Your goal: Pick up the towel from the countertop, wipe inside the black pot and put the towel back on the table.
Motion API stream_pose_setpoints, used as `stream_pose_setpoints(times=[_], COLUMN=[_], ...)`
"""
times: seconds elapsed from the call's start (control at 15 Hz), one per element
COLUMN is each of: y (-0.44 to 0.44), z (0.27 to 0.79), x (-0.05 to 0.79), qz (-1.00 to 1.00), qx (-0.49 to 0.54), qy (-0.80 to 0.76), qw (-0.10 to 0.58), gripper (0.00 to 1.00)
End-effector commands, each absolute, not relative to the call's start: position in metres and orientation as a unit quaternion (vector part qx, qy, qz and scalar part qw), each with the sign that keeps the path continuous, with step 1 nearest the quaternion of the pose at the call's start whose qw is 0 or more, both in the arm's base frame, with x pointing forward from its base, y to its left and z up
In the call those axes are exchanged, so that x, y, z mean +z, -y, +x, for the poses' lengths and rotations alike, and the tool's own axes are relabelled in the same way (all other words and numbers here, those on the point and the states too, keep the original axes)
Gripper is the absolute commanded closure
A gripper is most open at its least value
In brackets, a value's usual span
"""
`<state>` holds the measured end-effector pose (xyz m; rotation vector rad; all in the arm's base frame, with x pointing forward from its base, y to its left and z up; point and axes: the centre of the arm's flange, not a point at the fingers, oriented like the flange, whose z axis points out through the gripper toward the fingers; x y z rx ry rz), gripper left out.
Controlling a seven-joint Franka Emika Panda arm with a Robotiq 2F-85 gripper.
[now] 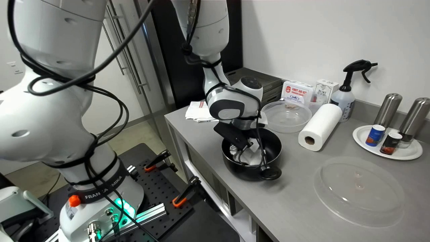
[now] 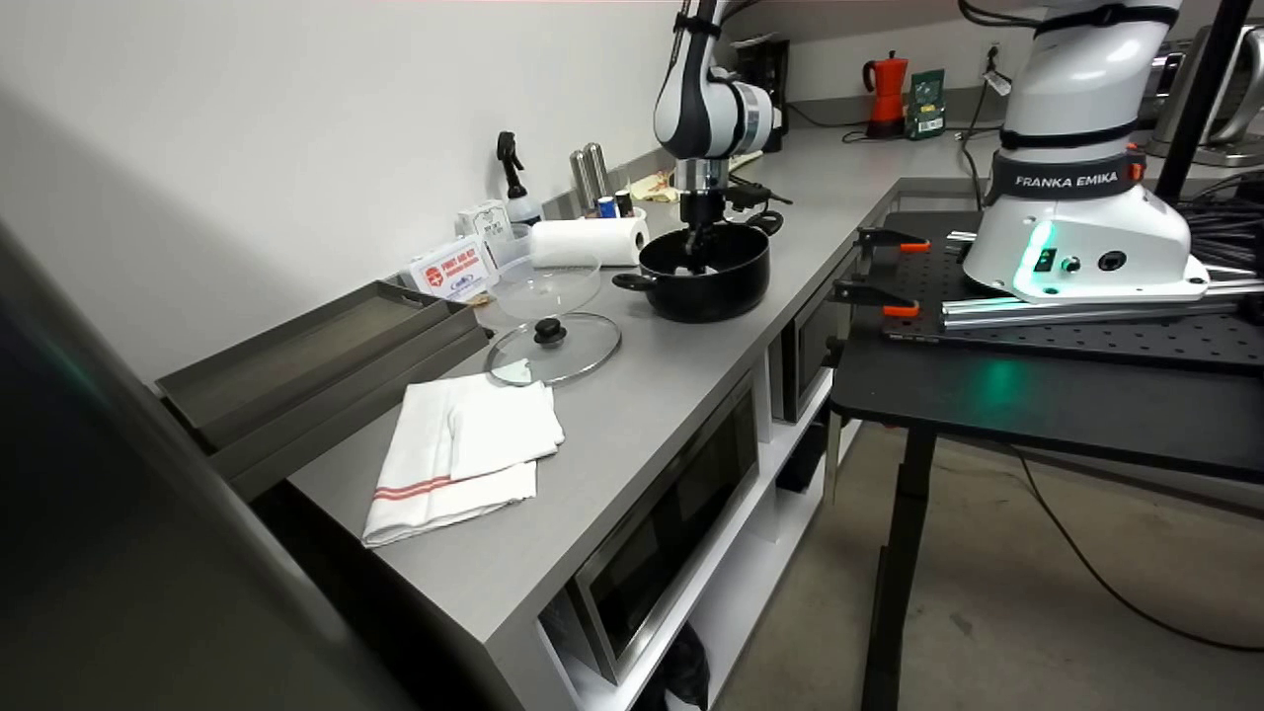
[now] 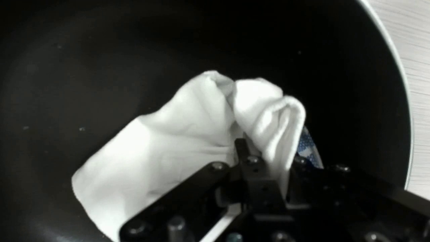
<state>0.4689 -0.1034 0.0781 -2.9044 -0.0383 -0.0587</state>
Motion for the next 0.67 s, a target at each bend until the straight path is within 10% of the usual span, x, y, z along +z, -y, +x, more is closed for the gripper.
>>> stream_pose_setpoints(times=[0.0,0.6], y=[0.09,0.086], z=[0.482,0.501], x=[0.057,0.045], qz=[-0.996,-0.998], qx=[-0.002,0.009], qy=[0.008,-0.008], qw=[0.092,0.062], gripper=[0.97,0.97])
